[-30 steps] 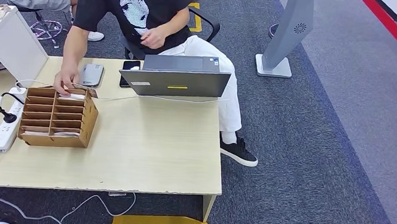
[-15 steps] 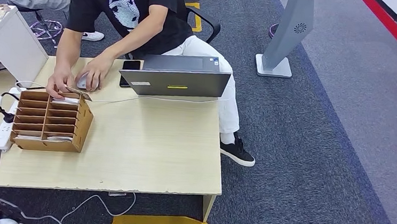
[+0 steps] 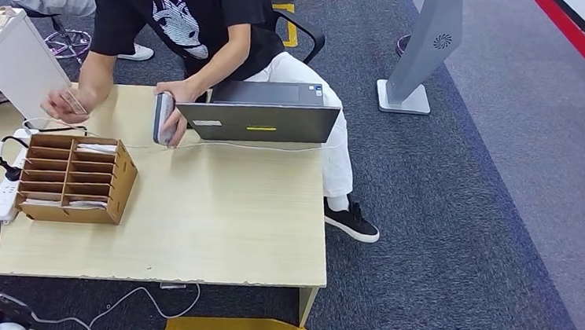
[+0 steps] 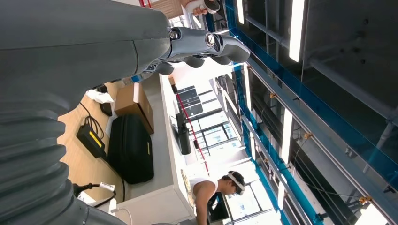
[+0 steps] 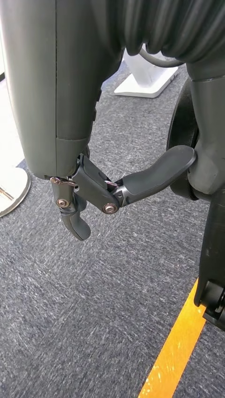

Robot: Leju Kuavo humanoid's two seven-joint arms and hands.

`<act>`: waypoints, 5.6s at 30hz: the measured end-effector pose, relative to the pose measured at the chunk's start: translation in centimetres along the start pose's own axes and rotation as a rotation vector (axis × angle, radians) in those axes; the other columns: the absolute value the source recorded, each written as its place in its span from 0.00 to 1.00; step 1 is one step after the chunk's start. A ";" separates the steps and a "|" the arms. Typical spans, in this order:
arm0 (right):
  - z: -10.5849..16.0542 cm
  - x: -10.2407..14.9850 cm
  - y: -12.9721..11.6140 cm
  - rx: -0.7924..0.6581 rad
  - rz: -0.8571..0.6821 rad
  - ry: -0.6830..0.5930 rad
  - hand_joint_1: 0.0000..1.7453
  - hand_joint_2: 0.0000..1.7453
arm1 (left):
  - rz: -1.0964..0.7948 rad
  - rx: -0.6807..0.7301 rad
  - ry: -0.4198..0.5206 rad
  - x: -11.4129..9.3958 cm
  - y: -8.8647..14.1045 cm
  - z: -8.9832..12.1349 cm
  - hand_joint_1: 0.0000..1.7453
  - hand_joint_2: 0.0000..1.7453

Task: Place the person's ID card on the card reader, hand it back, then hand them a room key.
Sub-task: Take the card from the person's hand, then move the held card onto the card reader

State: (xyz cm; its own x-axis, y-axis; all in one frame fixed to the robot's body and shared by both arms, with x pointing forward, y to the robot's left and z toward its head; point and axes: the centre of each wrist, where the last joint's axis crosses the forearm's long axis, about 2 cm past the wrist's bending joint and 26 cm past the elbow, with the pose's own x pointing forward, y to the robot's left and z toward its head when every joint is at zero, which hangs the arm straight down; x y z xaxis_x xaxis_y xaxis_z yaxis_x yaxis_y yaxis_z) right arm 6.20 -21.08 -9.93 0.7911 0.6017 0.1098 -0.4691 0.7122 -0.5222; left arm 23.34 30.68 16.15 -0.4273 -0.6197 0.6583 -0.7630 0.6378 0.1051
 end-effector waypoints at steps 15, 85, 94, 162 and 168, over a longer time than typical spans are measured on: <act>0.0 0.0 0.0 0.000 -0.001 0.012 0.00 1.00 | 0.004 0.001 0.015 -0.1 0.1 0.3 0.00 1.00; -0.1 1.6 -0.4 0.020 0.055 -0.019 0.00 1.00 | 0.098 -0.206 0.026 -0.7 -9.7 -9.7 0.00 1.00; -0.1 1.6 -0.4 0.022 0.056 -0.018 0.00 1.00 | 0.113 -0.216 0.045 -0.7 -10.0 -9.3 0.32 1.00; -0.1 2.4 -0.6 0.018 0.024 -0.032 0.00 1.00 | -0.029 -0.613 0.400 -4.4 -12.6 6.9 1.00 1.00; -0.1 2.4 -0.6 0.019 0.013 -0.029 0.00 1.00 | -0.044 -0.635 0.423 -4.7 -12.6 7.6 1.00 1.00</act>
State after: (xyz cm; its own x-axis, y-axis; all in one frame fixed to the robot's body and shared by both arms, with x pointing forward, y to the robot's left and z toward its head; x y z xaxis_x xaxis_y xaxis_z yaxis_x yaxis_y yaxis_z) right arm 8.44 -20.12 -9.41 0.7733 0.6211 0.1273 -0.4874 0.7107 -0.5073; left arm 31.33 22.09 6.07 -0.0833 -0.5043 0.8595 -0.2950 0.8363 0.4621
